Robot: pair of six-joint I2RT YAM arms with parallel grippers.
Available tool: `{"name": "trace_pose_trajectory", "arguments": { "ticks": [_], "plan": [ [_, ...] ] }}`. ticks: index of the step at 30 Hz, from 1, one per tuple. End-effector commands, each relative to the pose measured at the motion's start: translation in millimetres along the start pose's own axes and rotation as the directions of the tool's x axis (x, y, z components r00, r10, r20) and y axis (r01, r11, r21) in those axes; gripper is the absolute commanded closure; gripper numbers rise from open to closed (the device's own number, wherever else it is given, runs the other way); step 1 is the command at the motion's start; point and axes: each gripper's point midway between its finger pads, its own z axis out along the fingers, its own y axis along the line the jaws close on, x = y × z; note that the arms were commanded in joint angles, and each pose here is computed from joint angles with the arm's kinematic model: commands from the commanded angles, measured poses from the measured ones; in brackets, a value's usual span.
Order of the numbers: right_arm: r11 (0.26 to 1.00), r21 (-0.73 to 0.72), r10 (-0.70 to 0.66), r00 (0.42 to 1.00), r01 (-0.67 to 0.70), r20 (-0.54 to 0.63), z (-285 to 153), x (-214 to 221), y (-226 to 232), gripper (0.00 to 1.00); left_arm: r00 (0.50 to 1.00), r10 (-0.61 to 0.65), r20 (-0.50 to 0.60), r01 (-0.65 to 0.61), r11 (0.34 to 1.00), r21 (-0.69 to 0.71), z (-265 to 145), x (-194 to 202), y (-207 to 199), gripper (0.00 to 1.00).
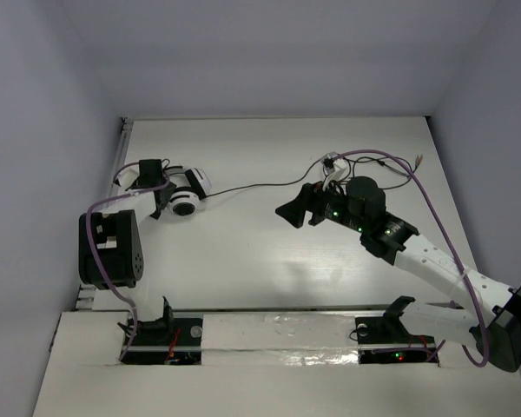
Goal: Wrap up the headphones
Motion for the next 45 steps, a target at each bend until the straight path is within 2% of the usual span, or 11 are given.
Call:
{"name": "trace_pose_trajectory", "arguments": {
  "ticks": [1, 5, 13, 16, 26, 31, 37, 39, 41, 44, 45],
  "plan": [
    [1.000, -0.017, -0.021, 0.999, 0.022, 0.030, -2, -8, 7, 0.17, 1.000, 0.008, 0.018, -0.008, 0.999, -0.044, 8, -5, 4, 0.38],
    [1.000, -0.013, -0.021, 0.999, 0.022, 0.032, -2, -9, 7, 0.17, 1.000, 0.018, 0.024, -0.017, 0.998, -0.059, 12, -4, 8, 0.39],
    [1.000, -0.006, -0.024, 0.999, 0.024, 0.042, -7, -11, 7, 0.19, 0.997, 0.075, 0.012, -0.074, 0.994, -0.075, 14, -2, 12, 0.12],
    [1.000, -0.004, -0.023, 0.999, 0.024, 0.041, -6, -10, 6, 0.19, 0.995, 0.090, 0.044, -0.088, 0.995, -0.051, 10, -14, 2, 0.11],
    [1.000, -0.014, -0.022, 0.999, 0.023, 0.028, -5, -7, 7, 0.19, 0.994, 0.111, -0.017, -0.112, 0.982, -0.155, 34, -4, 22, 0.32],
    [1.000, -0.016, -0.025, 0.999, 0.025, 0.032, -5, -10, 9, 0.20, 0.992, 0.121, -0.045, -0.126, 0.979, -0.160, 44, 1, 19, 0.61],
    [1.000, -0.013, -0.027, 0.999, 0.028, 0.041, -9, -12, 10, 0.20, 0.990, 0.125, -0.066, -0.134, 0.980, -0.150, 49, 5, 15, 0.83],
    [0.999, -0.014, -0.030, 0.998, 0.031, 0.047, -12, -14, 11, 0.28, 0.990, 0.120, -0.068, -0.129, 0.981, -0.142, 48, 5, 13, 1.00],
    [0.999, -0.019, -0.031, 0.998, 0.032, 0.050, -12, -15, 12, 0.33, 0.990, 0.119, -0.069, -0.127, 0.984, -0.127, 48, 7, 12, 1.00],
    [0.999, -0.033, -0.032, 0.999, 0.034, 0.038, -12, -14, 15, 0.61, 0.991, 0.117, -0.061, -0.121, 0.990, -0.073, 39, 5, 6, 1.00],
    [0.999, -0.036, -0.036, 0.999, 0.038, 0.033, -11, -12, 14, 0.84, 0.991, 0.121, -0.057, -0.123, 0.992, -0.035, 30, 1, -1, 1.00]
  ]
}}
